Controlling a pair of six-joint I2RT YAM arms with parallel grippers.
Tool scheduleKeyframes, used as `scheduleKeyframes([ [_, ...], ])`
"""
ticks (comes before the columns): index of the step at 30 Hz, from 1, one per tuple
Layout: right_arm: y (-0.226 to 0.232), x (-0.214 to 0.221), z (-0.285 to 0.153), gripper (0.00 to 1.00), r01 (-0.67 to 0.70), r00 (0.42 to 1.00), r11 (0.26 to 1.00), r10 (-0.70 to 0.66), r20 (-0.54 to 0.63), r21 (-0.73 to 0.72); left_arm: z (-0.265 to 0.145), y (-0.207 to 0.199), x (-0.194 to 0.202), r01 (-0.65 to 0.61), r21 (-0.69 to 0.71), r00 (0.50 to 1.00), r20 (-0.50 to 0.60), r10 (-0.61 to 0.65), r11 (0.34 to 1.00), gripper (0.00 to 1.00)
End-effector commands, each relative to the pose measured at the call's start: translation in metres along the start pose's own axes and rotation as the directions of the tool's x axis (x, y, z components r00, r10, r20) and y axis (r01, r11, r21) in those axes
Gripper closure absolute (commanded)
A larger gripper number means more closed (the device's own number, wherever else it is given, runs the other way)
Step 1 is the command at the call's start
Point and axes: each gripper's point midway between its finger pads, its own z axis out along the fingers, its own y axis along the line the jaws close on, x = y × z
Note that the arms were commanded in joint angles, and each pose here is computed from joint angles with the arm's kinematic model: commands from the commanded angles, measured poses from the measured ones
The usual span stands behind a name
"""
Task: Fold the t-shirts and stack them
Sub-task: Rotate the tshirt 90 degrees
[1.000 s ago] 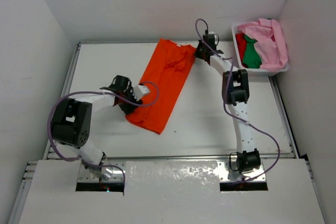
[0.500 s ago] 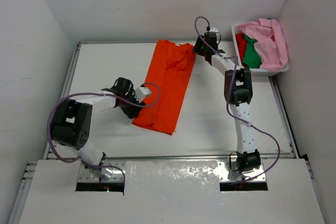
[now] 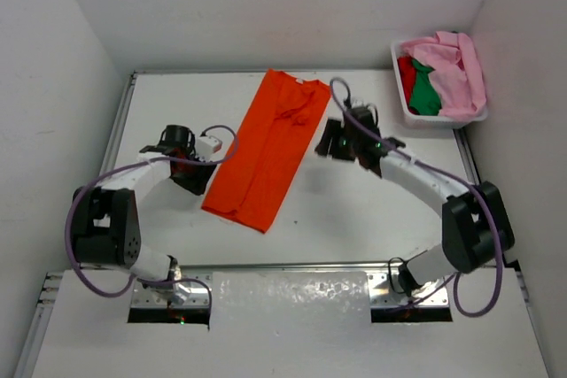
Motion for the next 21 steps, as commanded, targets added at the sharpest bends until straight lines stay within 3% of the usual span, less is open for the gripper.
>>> scheduleKeyframes([
  [1, -0.003, 0.095, -0.015, 0.46, -0.127, 0.974, 0.992, 0.127, -0.185, 0.012, -0.02, -0.004, -0.025, -0.001, 0.0, 0.993, 0.116, 0.001, 1.0, 0.48],
  [8, 0.052, 0.168, -0.036, 0.46, -0.288, 0.946, 0.952, 0.266, -0.182, -0.101, -0.036, -0.012, -0.024, -0.008, 0.002, 0.985, 0.17, 0.008, 1.0, 0.48],
  [13, 0.095, 0.209, -0.029, 0.45, -0.406, 0.896, 0.9, 0.357, -0.265, -0.161, -0.048, -0.012, -0.025, 0.01, -0.036, 0.974, 0.229, -0.001, 0.999, 0.48],
  [21, 0.117, 0.254, -0.003, 0.46, -0.455, 0.837, 0.887, 0.394, -0.381, -0.083, -0.068, -0.007, -0.031, 0.007, -0.099, 0.958, 0.286, 0.022, 0.995, 0.48],
])
